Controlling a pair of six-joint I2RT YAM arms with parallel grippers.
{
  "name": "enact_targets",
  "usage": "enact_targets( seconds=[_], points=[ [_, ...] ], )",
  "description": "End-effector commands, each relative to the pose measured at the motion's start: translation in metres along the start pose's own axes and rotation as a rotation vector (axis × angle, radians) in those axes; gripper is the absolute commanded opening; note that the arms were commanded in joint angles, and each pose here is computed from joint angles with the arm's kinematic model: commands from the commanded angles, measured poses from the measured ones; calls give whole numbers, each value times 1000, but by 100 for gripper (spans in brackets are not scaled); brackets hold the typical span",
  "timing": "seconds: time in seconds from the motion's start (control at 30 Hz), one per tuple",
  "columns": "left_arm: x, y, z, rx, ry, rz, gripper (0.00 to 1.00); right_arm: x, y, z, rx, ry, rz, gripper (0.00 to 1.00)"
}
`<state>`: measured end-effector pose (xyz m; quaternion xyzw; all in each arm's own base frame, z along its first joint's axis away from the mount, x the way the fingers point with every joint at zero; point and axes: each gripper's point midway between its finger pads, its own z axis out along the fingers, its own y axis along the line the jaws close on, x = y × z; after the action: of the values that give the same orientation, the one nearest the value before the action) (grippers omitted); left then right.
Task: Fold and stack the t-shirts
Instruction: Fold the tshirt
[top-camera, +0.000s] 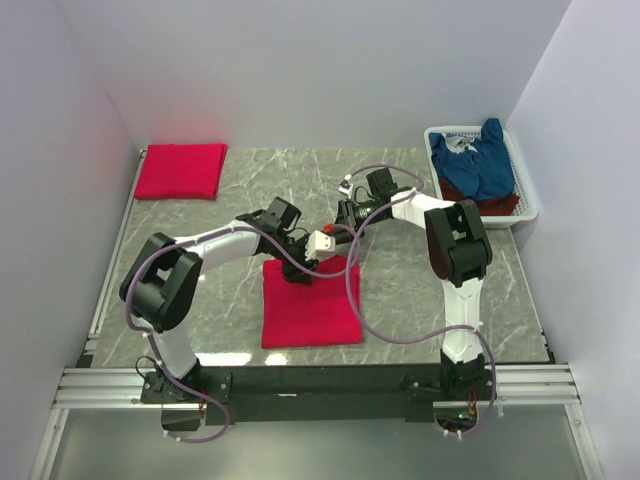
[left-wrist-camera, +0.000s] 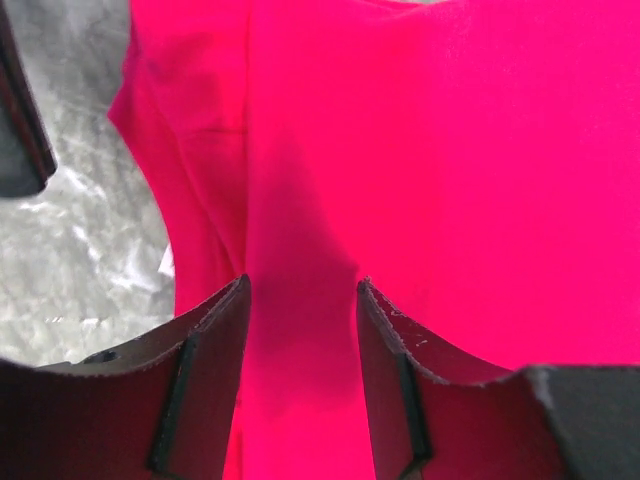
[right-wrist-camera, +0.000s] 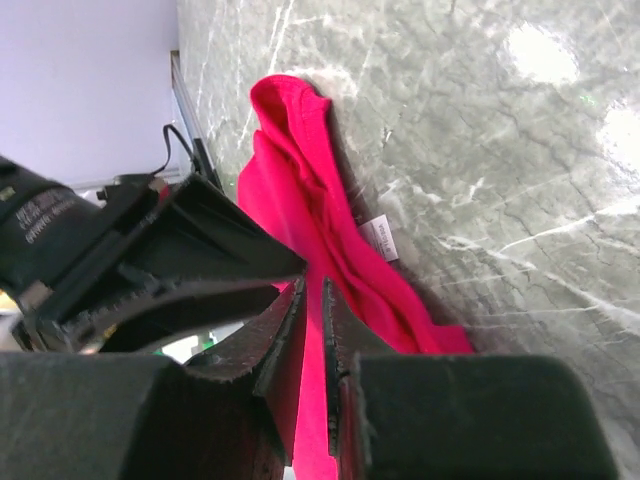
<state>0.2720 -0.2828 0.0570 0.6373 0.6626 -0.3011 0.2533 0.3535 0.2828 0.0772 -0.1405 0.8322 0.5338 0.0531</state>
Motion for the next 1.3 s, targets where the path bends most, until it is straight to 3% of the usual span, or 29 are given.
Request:
enact_targets(
  seconds=[0.0, 0.33, 0.47, 0.87, 1.27],
  points=[
    [-5, 11, 8, -31, 20, 56, 52, -4, 9, 3, -41, -14, -11, 18],
    [-4, 16, 16, 0, 47, 15, 47, -2, 8, 4, -44, 2, -22, 18],
    [-13, 18, 12, -27, 12, 32, 56, 1, 9, 6, -44, 11, -27, 18],
    [-19, 18, 14, 109, -15, -93, 54, 11, 6, 8, -46, 35, -23, 17],
    [-5, 1, 14, 174, 16, -98, 41, 10, 3, 11, -49, 38, -15, 17]
  ],
)
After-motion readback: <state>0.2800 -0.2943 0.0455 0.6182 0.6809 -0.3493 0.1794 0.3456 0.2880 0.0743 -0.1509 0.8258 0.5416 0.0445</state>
